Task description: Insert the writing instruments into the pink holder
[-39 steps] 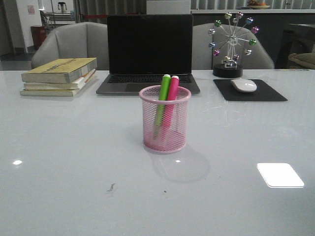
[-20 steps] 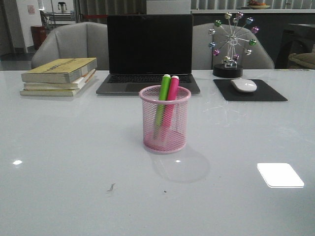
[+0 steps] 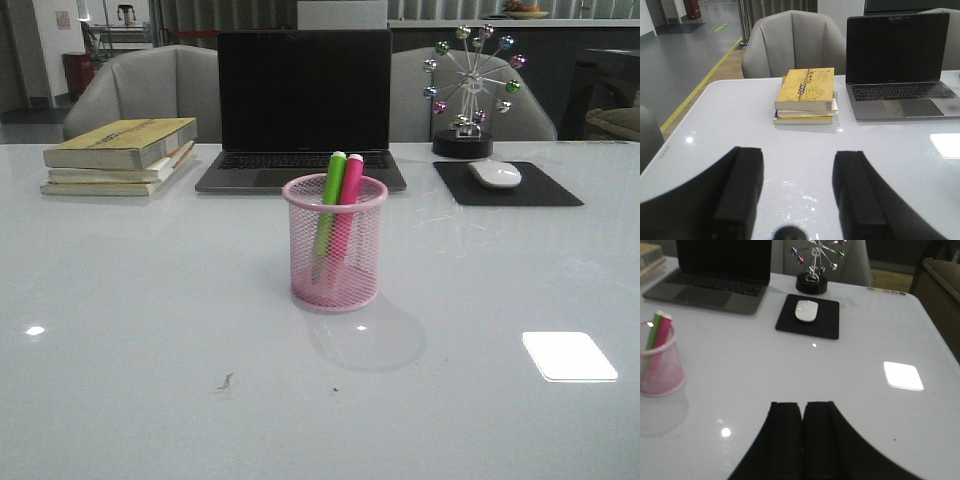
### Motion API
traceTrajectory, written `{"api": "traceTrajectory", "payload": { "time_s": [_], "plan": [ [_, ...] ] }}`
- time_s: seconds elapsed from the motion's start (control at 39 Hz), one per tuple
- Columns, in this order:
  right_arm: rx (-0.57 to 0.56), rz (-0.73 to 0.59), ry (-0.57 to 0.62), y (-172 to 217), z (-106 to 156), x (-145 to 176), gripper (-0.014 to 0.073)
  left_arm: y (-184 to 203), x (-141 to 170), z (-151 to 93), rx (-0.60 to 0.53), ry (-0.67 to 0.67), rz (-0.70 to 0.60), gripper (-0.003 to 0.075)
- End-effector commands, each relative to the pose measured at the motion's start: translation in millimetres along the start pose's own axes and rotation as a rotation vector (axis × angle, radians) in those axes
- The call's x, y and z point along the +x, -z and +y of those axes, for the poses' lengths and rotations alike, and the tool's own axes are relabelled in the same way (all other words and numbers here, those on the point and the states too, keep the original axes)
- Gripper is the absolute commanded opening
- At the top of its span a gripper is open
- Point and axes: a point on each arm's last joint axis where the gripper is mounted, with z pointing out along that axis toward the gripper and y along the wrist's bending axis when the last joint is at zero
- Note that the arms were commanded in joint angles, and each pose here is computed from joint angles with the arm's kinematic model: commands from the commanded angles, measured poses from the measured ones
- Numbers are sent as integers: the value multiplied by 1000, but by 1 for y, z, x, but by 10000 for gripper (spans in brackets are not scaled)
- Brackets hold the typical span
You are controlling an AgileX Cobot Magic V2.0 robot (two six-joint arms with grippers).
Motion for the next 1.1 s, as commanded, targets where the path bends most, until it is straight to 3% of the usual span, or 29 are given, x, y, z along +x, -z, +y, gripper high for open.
{"api": "traceTrajectory", "payload": {
  "time_s": [0.0,0.15,0.38,0.72,1.08],
  "plan": [
    [-37,-155,-71,13,4,-6,22,2,-16,-1,9,10,-99,384],
    [-44,-199,-79,19,5,14,22,2,-16,-1,9,10,-99,384],
    [-33,-129,-86,-4,3,44,22,2,-16,-1,9,10,-99,384],
    [44,-340,10,-31,-3,83,22,2,-16,-1,9,10,-99,384],
    [36,-221,9,-33,-3,92,22,2,-16,-1,9,10,-99,384]
  ]
}}
